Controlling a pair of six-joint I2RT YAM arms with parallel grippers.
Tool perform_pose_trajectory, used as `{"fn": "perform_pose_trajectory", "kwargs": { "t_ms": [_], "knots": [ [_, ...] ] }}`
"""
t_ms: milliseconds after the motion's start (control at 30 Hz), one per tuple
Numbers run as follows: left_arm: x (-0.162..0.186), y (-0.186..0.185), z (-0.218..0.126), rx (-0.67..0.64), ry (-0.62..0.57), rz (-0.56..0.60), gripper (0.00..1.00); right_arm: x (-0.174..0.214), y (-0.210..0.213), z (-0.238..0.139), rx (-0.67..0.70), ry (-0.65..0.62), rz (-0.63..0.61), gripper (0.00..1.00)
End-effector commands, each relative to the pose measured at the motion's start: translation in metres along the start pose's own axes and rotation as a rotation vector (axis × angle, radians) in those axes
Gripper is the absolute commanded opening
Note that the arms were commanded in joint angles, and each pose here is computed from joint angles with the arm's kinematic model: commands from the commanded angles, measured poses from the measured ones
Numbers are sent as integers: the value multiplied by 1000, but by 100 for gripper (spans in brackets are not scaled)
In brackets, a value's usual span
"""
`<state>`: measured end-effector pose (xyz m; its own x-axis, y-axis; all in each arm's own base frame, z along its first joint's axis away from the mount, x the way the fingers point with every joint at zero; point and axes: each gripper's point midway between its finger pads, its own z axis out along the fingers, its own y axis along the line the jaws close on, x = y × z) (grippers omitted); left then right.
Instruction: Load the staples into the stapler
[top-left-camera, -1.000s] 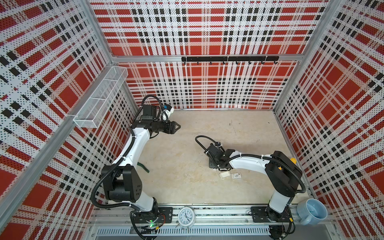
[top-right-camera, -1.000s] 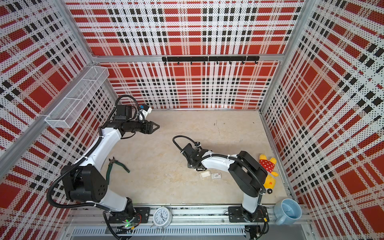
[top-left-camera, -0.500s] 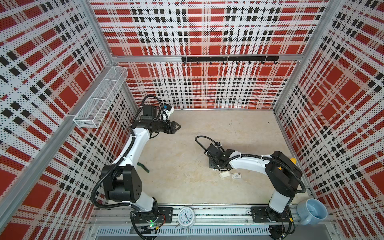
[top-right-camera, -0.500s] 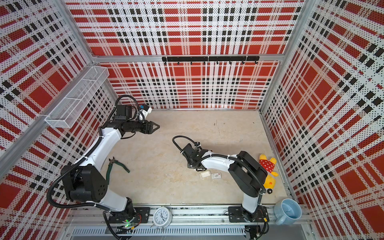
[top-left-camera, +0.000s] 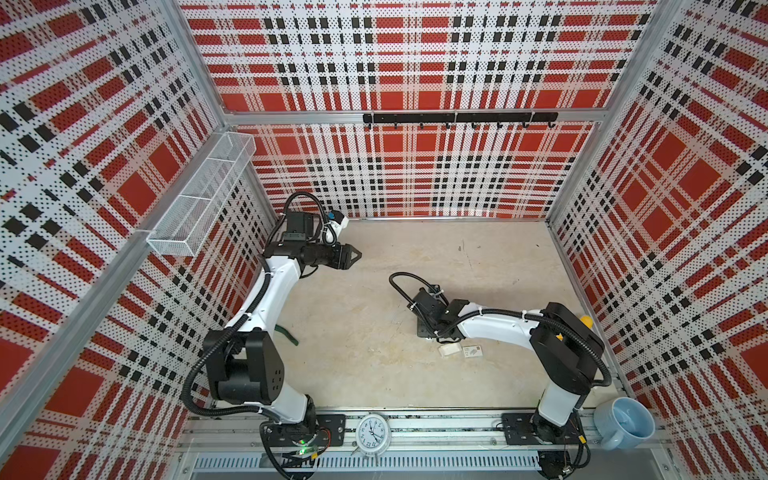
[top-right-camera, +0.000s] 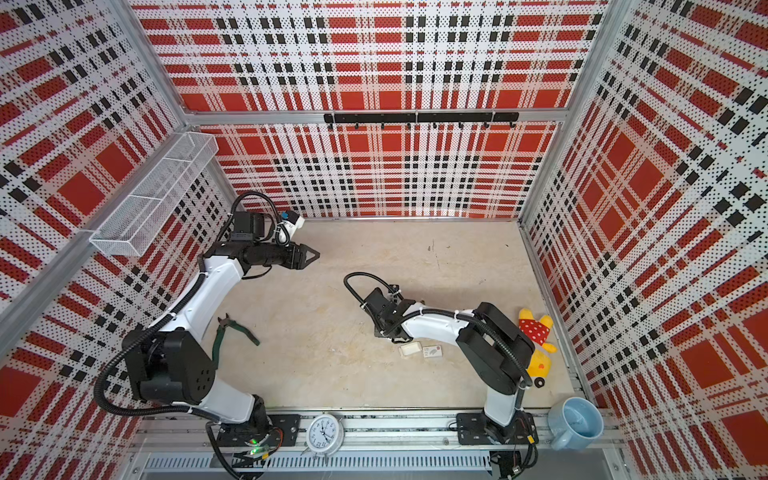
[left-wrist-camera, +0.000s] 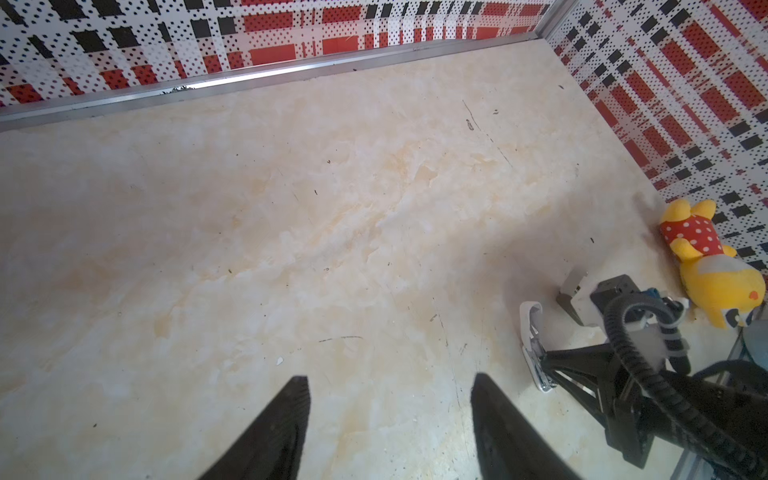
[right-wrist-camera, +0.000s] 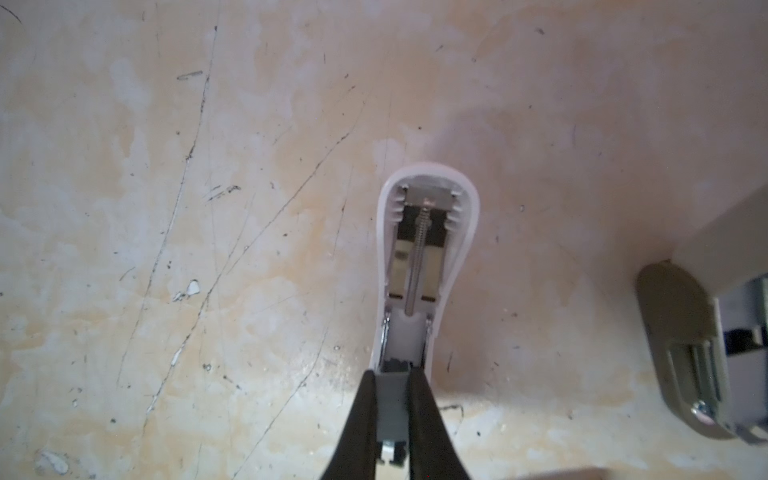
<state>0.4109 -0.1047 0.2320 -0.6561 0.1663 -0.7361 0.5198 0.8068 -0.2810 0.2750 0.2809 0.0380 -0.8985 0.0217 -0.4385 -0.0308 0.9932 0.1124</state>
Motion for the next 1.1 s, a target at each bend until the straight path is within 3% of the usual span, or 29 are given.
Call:
{"fn": "perform_pose_trajectory", "kwargs": {
  "t_ms": [0,1067],
  "knots": [
    [-1,4,0,-1,-14,-11,65,4,-3,5,28,10,9,13],
    [-1,4,-1,-2,-21,-7,65,5,1,8,24,14,31,13]
  ]
}}
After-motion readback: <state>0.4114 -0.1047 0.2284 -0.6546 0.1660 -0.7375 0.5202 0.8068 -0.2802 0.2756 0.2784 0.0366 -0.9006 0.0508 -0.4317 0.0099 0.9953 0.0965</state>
